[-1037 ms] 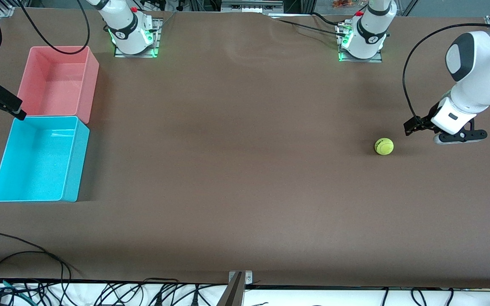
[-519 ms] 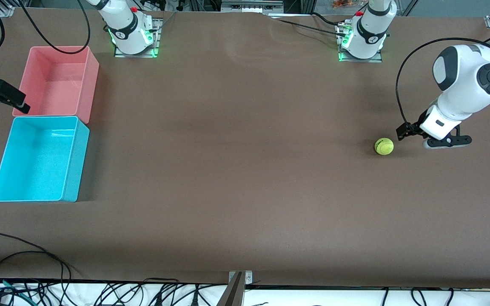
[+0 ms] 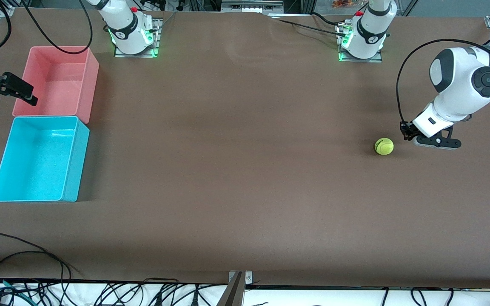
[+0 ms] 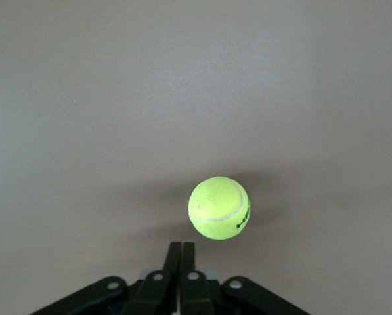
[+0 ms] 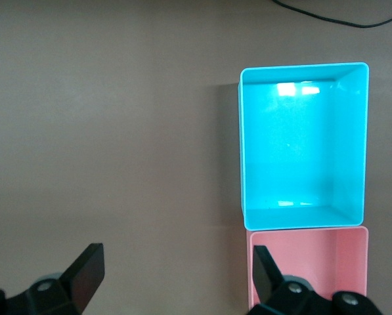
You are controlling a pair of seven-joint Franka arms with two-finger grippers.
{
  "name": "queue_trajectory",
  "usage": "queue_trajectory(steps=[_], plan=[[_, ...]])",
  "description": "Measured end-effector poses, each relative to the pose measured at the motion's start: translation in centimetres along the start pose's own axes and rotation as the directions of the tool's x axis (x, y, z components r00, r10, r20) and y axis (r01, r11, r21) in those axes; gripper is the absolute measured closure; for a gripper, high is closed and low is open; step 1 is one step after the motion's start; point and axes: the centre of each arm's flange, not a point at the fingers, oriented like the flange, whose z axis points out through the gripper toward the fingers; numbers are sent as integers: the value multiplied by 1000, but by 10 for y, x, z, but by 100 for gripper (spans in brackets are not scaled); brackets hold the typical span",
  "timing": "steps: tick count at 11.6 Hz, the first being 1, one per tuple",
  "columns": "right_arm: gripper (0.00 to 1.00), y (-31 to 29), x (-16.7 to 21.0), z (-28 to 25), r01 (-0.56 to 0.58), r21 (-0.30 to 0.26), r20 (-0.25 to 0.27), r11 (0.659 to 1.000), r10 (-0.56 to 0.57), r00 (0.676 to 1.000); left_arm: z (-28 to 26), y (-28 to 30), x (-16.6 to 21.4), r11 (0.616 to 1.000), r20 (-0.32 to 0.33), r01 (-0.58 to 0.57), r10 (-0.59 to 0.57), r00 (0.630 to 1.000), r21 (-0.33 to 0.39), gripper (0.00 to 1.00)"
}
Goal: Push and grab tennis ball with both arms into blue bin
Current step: 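Move the left gripper down beside the tennis ball, then push the tennis ball with the left gripper toward the bins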
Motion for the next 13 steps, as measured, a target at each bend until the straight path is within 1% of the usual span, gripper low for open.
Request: queue_trajectory(steps=[1, 2, 3, 5, 6, 8, 9, 10, 12, 13], plan=[[0, 0, 0, 0, 0, 0, 0, 1000, 0, 1000, 0, -4, -1, 997, 1, -77, 77, 997, 0, 99], [0, 0, 0, 0, 0, 0, 1, 1000, 0, 1000, 1, -9, -3, 987, 2, -164, 164, 986, 0, 99], [0, 0, 0, 0, 0, 0, 1, 1000, 0, 1000, 1, -14, -4, 964, 3, -265, 265, 964, -1, 99], [0, 0, 0, 0, 0, 0, 0, 1000, 0, 1000, 4, -23, -7, 891, 5, -453, 453, 891, -4, 99], [0, 0, 0, 0, 0, 0, 1, 1000, 0, 1000, 8, -25, -8, 842, 6, -539, 539, 842, -7, 99], [0, 0, 0, 0, 0, 0, 1, 1000, 0, 1000, 21, -29, -5, 721, -5, -693, 693, 721, 4, 99], [0, 0, 0, 0, 0, 0, 1, 1000, 0, 1000, 29, -32, -4, 663, -10, -748, 748, 663, 13, 99], [0, 0, 0, 1, 0, 0, 1, 1000, 0, 1000, 37, -36, -2, 596, -15, -803, 803, 595, 25, 99], [0, 0, 0, 1, 0, 0, 2, 1000, 0, 1000, 53, -39, 0, 425, -14, -904, 905, 425, 42, 99], [0, 0, 0, 1, 0, 0, 2, 1000, 0, 1000, 62, -40, 1, 359, -12, -933, 933, 359, 40, 99]])
